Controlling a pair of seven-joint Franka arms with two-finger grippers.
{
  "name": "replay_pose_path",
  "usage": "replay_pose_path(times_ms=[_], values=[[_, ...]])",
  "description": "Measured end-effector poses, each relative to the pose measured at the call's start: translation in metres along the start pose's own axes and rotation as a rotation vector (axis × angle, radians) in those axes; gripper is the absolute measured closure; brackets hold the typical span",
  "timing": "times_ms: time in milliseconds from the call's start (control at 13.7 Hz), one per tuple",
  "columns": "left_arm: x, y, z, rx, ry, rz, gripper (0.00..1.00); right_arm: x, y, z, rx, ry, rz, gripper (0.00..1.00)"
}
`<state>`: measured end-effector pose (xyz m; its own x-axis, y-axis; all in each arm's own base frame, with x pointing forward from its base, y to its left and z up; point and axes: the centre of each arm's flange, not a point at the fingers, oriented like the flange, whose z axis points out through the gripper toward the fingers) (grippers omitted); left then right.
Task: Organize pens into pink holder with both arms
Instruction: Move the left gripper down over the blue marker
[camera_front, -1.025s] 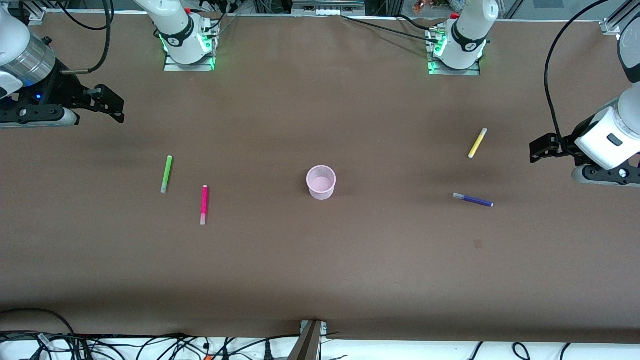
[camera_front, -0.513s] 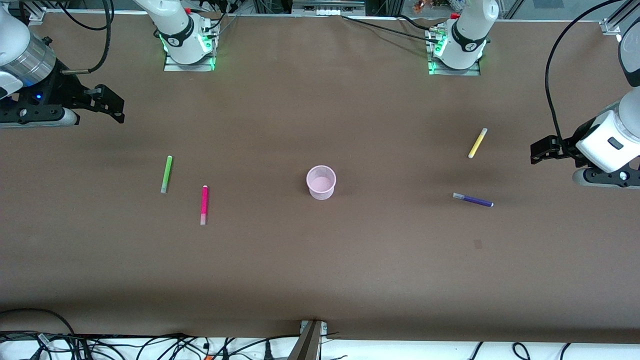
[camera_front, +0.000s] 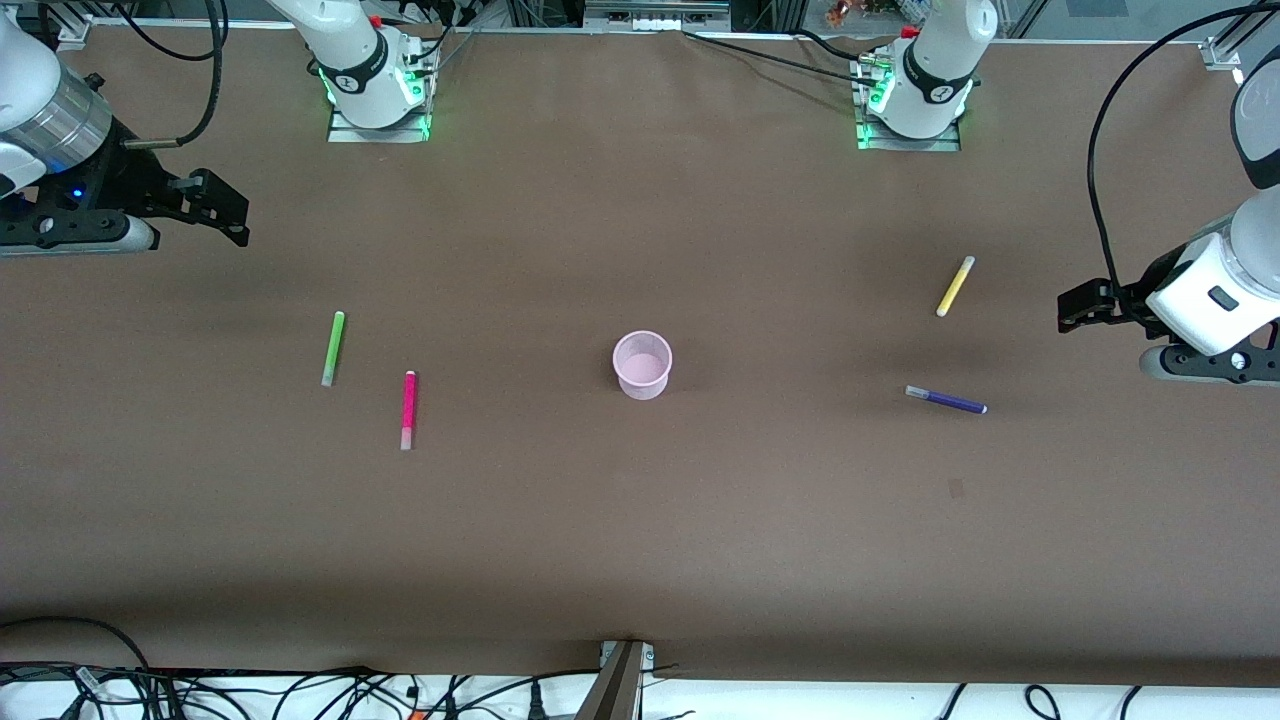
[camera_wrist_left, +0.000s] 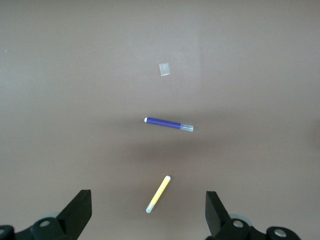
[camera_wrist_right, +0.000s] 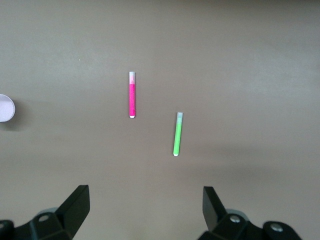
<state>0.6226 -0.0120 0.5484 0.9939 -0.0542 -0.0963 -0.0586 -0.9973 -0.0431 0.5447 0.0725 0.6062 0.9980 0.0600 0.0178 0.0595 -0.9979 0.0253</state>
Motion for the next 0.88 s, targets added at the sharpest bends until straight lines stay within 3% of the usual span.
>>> replay_pose_path(times_ms=[366, 879], values=[[0.001, 0.001, 0.003, -0.008, -0.006, -0.055, 0.00, 0.000, 0.000, 0.000, 0.000, 0.000, 0.000, 0.00], [0.022, -0.008, 0.054, -0.049, -0.080, -0.206, 0.00, 0.000, -0.001, 0.000, 0.000, 0.002, -0.002, 0.00]])
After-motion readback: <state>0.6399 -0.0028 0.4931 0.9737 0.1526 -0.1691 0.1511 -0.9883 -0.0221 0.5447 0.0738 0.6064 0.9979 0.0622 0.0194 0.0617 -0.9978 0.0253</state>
